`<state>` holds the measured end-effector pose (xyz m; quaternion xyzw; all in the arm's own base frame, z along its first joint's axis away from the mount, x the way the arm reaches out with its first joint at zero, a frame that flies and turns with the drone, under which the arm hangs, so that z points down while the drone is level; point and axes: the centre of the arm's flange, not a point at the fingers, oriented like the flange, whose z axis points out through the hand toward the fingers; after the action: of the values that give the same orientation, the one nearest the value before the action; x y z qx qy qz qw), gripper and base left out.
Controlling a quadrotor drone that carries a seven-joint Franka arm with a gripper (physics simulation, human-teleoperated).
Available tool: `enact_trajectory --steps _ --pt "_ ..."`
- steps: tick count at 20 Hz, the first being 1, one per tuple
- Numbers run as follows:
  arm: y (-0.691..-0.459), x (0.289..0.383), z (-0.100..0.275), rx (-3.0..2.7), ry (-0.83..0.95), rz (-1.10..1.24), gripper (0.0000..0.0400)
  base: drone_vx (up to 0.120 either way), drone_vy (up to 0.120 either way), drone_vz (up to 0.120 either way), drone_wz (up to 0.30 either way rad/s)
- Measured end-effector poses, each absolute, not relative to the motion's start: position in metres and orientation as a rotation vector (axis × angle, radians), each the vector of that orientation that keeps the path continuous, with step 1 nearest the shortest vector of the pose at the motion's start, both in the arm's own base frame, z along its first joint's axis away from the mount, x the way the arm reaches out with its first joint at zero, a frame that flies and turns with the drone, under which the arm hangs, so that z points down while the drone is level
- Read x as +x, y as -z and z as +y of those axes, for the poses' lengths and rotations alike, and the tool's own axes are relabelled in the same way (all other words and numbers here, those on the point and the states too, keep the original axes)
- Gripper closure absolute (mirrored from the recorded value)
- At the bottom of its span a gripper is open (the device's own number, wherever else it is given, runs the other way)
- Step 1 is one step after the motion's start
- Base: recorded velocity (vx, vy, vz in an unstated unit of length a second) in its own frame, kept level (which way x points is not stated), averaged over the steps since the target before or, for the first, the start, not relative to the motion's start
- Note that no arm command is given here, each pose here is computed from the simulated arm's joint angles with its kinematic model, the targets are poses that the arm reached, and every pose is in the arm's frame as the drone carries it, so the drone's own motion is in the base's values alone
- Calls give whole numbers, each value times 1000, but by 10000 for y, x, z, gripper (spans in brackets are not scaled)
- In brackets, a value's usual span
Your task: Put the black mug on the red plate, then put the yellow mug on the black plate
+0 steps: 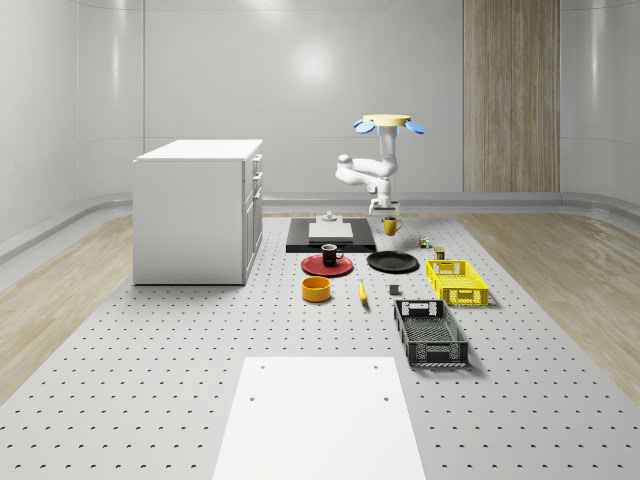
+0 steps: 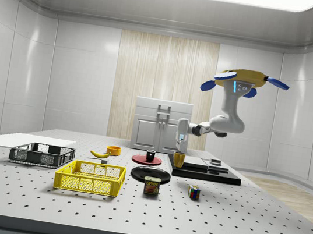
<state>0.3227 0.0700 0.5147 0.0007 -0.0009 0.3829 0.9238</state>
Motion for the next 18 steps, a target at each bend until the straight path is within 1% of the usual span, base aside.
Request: enact_trajectory --steps 5,6,8,18 --pt "-5147 3227 700 1 -786 -2 290 120 0 -120 0" --pt "-5147 3227 700 1 -786 -2 290 120 -40 0 0" --pt "-5147 3227 700 1 -786 -2 290 120 -120 0 0" --pt "-5147 3227 700 1 -786 -2 290 120 0 0 0"
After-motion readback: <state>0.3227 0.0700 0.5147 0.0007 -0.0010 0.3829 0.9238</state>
